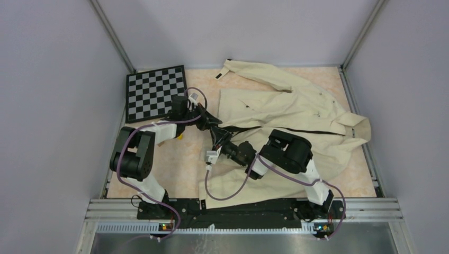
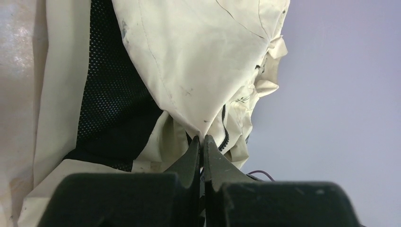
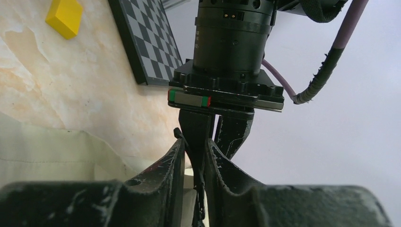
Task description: Zip up the jacket
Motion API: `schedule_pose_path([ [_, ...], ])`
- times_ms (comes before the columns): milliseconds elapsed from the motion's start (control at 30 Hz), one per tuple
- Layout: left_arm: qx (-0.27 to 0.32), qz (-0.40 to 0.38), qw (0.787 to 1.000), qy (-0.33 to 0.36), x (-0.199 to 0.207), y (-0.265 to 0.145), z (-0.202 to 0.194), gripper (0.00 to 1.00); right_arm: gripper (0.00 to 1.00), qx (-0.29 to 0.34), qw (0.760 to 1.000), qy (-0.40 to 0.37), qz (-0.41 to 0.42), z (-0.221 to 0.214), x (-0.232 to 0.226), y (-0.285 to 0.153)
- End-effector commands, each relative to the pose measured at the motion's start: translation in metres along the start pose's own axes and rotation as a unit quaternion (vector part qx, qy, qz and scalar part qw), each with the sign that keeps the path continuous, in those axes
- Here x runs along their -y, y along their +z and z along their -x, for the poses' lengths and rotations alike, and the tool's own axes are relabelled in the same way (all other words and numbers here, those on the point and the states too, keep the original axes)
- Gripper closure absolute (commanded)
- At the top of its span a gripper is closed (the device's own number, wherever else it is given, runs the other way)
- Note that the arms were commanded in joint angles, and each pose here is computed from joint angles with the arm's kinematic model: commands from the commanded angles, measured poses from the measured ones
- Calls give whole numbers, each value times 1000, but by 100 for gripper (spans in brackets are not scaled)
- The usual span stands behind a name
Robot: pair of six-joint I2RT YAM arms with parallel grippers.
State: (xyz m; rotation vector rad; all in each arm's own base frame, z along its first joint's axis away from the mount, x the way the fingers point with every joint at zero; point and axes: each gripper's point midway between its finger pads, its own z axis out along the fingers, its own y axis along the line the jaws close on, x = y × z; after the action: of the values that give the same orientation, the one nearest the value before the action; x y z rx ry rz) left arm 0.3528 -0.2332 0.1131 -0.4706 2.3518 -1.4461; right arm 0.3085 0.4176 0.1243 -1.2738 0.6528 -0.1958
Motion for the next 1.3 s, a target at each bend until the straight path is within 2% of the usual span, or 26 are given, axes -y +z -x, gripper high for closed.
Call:
schedule_pose_path([
  [0,-26,-15,1000,2,8,-3,-14,100,83,-10,998,1,-65,-1,24,8],
  [200,-24,-12,1000,5,6,-2,-13,100,92,-10,995,36,-95,1,35,6],
  [400,-22,-7,1000,11,3,-1,-10,100,93,-21,986,135,-96,-2,35,-4],
  [567,-19,-5,1000,15,0,-1,-8,100,94,-25,965,229,-126,-5,39,-14],
  [733,-17,-5,1000,23,2,-2,-7,100,95,-40,934,311,-170,-12,52,-13],
  [867,-16,1,1000,25,-1,-2,-8,100,95,-30,904,378,-199,-10,69,-14],
  [967,-15,0,1000,23,-2,-2,-6,100,97,-17,894,403,-195,-4,73,-19],
  [1167,-11,-2,1000,23,0,-1,0,100,100,17,916,378,-131,12,56,-26],
  [1267,-10,-2,1000,28,2,-2,2,100,100,41,916,384,-111,16,58,-28],
])
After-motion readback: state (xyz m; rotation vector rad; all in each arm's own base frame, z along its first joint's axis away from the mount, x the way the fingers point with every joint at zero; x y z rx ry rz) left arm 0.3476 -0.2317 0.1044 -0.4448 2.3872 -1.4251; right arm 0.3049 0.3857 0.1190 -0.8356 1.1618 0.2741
